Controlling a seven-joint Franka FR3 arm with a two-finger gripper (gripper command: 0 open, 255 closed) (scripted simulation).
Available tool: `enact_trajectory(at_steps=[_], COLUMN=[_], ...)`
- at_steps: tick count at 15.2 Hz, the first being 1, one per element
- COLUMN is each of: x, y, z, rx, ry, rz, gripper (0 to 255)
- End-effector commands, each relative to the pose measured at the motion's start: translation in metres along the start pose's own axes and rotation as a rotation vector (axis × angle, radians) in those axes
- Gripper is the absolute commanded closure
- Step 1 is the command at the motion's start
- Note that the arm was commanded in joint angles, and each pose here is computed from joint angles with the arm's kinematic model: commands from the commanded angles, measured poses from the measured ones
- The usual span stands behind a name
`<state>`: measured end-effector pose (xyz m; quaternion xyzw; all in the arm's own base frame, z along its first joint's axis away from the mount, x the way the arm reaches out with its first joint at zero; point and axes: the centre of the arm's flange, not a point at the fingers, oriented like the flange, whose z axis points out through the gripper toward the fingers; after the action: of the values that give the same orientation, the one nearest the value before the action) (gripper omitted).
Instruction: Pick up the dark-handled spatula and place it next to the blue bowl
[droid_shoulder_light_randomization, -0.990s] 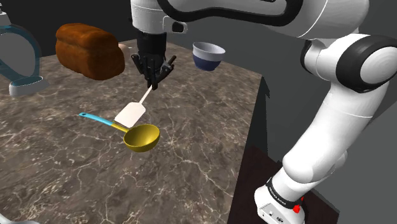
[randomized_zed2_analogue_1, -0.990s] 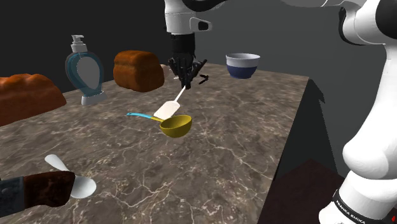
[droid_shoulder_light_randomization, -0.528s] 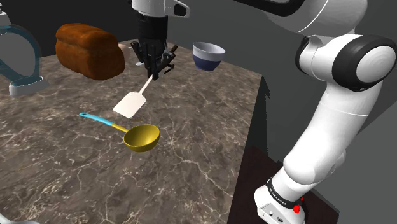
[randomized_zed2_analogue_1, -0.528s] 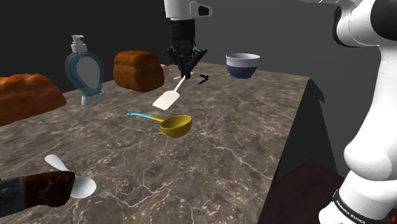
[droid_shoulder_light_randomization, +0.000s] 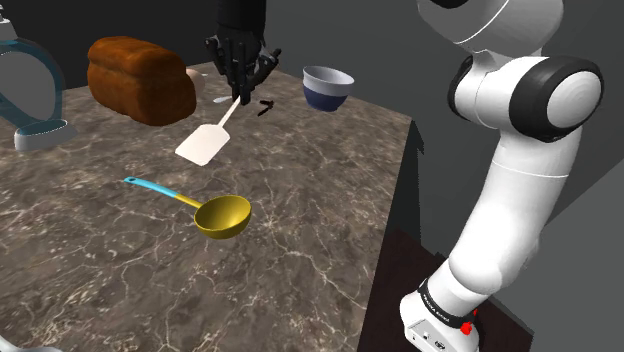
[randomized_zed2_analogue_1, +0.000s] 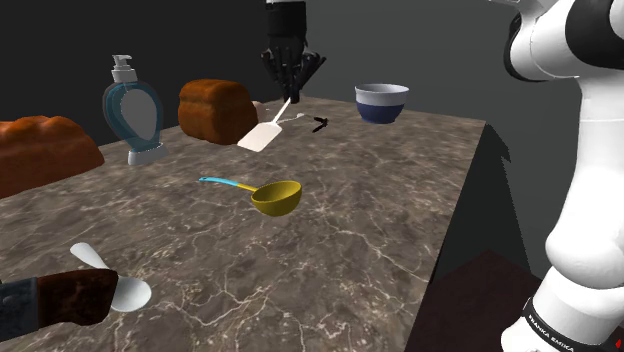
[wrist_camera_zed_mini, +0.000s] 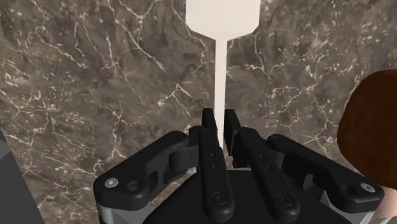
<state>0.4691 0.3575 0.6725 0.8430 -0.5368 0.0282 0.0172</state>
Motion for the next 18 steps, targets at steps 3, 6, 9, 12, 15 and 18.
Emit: enact_trajectory(at_steps=[3,6,9,12,15,18], x=[0.001,0.002,0.039,0.076,0.113,0.15], y=[0.0,0.0,0.014,0.028,0.042,0.056], z=[-0.02,-0.033,-0.03,-0.028,-0.025,-0.023], rx=[-0.001,-0.001,-0.001,-0.001,-0.001,-0.001], ry=[0.0,0.0,0.0,0.0,0.0,0.0], rz=[0.001,0.001,0.001,0.001,0.001,0.001], gripper=[255,255,255,255,255,255])
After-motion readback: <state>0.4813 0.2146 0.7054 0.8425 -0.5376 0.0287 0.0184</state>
